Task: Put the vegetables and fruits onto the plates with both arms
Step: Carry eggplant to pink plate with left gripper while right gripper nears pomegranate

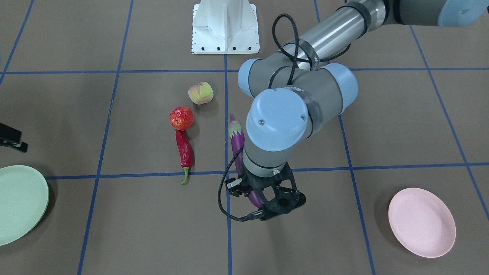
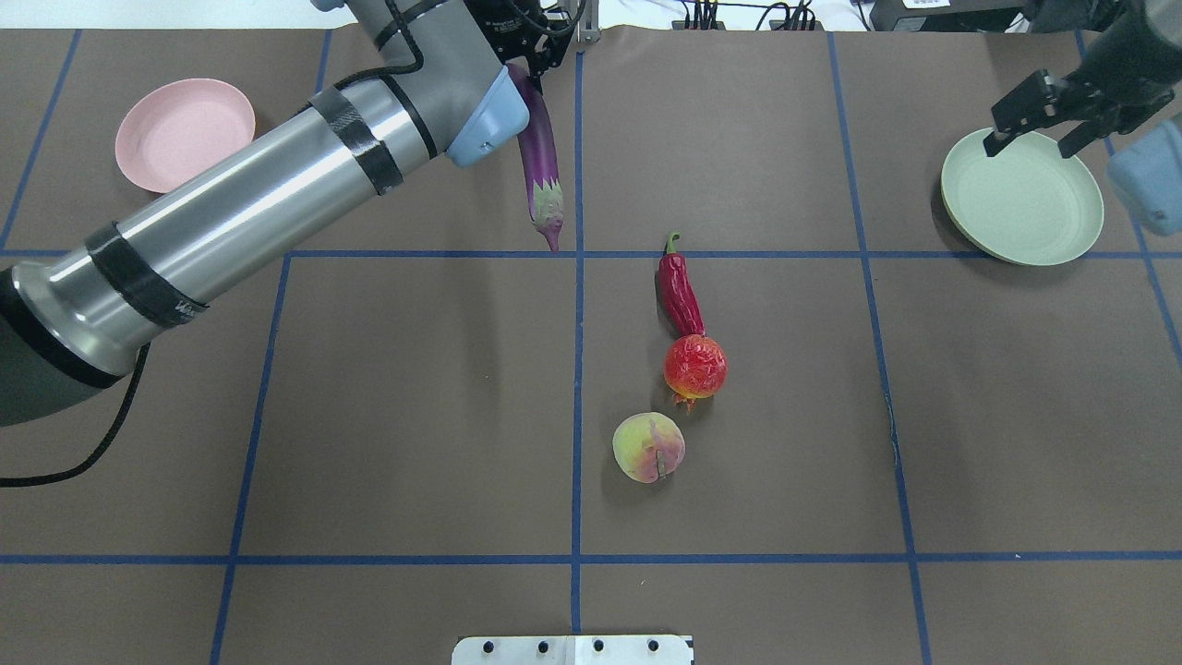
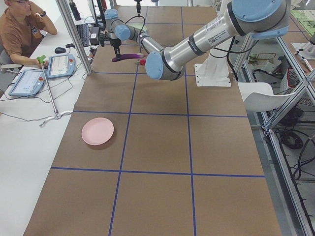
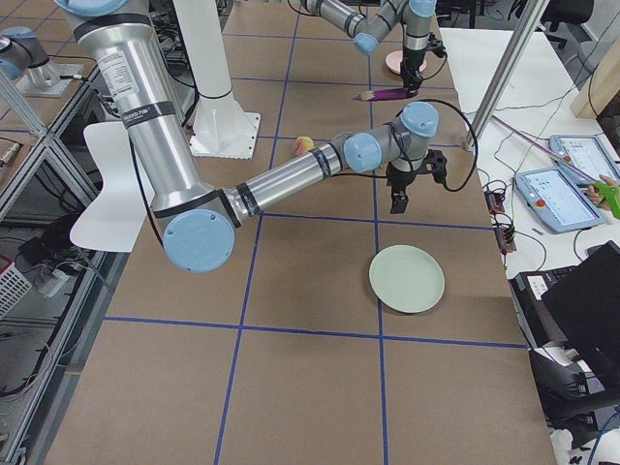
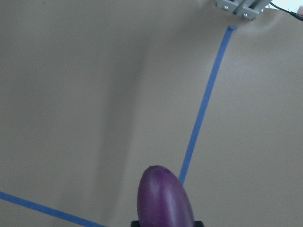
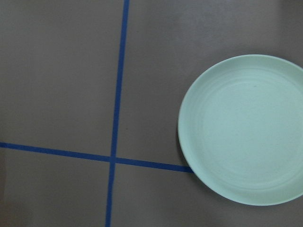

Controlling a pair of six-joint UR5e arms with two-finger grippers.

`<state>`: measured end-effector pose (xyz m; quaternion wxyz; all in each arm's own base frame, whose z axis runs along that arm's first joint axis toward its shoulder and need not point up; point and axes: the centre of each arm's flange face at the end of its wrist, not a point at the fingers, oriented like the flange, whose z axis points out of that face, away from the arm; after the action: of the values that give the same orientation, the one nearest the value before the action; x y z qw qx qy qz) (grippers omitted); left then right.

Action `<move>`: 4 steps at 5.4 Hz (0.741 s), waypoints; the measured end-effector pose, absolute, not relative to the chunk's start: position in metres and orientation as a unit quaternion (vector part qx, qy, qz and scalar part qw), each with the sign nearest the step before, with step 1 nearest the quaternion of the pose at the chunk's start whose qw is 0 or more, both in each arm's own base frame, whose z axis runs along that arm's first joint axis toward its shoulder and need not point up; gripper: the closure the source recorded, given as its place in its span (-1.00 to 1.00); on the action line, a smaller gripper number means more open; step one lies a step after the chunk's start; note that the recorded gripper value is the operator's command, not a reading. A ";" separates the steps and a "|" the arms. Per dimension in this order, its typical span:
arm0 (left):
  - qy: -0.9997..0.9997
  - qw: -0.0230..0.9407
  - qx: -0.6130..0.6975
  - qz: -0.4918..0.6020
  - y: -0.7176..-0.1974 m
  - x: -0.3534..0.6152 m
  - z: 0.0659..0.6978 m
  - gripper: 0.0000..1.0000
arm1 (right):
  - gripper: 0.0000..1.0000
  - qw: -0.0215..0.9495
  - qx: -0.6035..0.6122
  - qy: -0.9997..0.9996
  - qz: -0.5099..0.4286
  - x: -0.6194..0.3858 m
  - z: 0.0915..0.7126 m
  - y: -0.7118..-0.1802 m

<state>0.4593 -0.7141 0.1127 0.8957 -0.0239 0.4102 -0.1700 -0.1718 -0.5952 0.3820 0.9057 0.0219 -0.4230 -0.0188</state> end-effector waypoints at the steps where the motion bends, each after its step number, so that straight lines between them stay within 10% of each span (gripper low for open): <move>1: 0.401 0.897 -0.021 -0.182 -0.729 0.432 0.139 1.00 | -0.98 0.907 0.019 -0.421 -0.005 -0.211 0.352 -0.574; 4: 0.333 0.924 0.001 -0.186 -0.808 0.292 0.288 1.00 | -0.98 0.900 0.010 -0.436 0.011 -0.306 0.305 -0.515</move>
<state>0.2923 -0.8081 0.2879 0.9244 0.0007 0.3327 -0.1863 -0.3061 -0.5149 0.3046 0.8997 0.0096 -0.4362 0.0113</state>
